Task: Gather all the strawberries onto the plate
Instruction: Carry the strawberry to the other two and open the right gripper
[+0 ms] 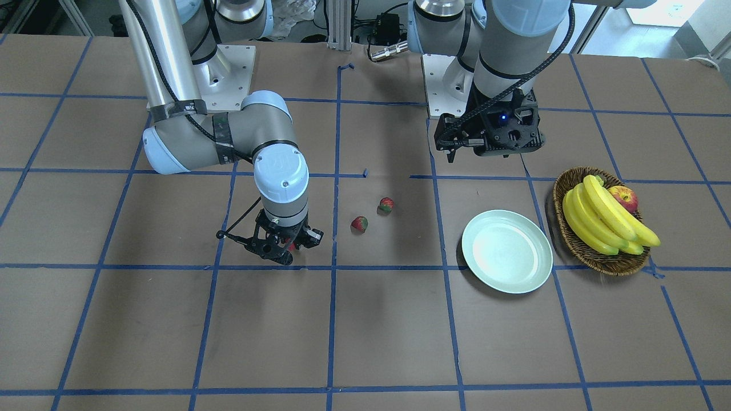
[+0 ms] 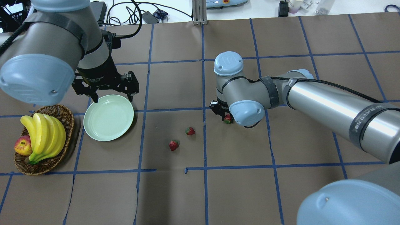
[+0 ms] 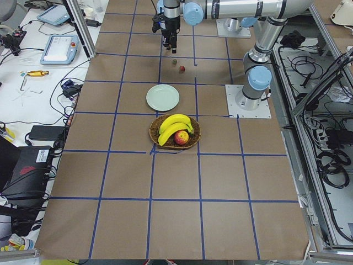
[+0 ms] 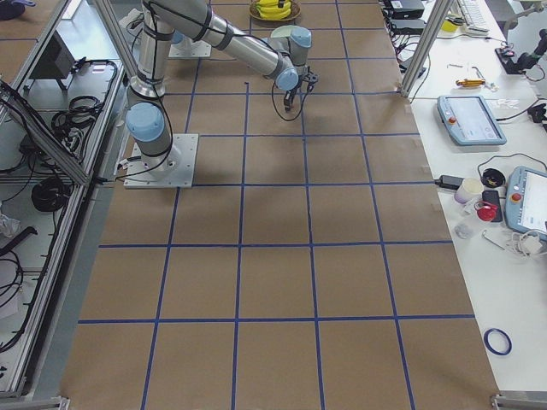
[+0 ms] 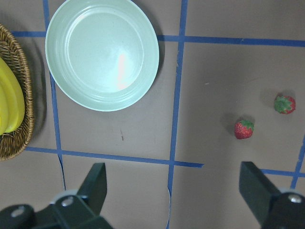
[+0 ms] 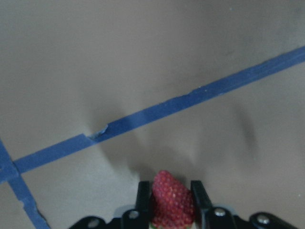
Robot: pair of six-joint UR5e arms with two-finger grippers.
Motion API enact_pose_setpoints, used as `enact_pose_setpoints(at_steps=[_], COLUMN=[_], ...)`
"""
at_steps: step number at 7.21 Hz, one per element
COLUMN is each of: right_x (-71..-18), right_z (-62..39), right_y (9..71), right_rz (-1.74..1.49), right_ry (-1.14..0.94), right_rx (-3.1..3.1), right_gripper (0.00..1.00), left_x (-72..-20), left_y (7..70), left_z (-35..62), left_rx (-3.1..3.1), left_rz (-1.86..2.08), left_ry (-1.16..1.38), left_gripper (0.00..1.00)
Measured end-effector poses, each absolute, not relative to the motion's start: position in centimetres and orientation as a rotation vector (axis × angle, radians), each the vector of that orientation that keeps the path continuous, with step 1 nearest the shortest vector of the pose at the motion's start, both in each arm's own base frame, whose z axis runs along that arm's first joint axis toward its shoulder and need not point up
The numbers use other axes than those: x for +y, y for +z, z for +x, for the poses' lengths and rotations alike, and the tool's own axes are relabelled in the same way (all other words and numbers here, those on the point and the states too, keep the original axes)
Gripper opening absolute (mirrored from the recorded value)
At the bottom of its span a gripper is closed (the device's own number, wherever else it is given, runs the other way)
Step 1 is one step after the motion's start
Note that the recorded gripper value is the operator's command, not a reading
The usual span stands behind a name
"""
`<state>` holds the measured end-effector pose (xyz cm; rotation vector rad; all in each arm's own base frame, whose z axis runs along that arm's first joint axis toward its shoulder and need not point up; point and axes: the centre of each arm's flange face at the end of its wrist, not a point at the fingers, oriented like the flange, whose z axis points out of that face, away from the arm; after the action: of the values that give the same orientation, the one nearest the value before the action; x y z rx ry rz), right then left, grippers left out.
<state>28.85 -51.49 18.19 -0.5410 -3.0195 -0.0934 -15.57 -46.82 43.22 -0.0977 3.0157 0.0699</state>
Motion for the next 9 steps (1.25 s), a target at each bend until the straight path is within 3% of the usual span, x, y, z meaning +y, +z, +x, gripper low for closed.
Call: enact_pose_setpoints(at_steps=[4, 9], right_x=[-52.3, -50.7], right_z=[32.8, 42.3], right_y=[24.9, 22.6], right_rz=[-0.574, -0.520], right_ry=[-0.014, -0.036], right_rx=[-3.162, -3.247], right_gripper=[0.00, 0.00], left_x=[-46.8, -46.7], left_y=[43.5, 44.8], left_z=[-15.5, -15.2], left_rx=[3.011, 3.015], left_rz=[-0.099, -0.096], left_ry=[0.062, 0.020], left_gripper=[1.00, 1.00])
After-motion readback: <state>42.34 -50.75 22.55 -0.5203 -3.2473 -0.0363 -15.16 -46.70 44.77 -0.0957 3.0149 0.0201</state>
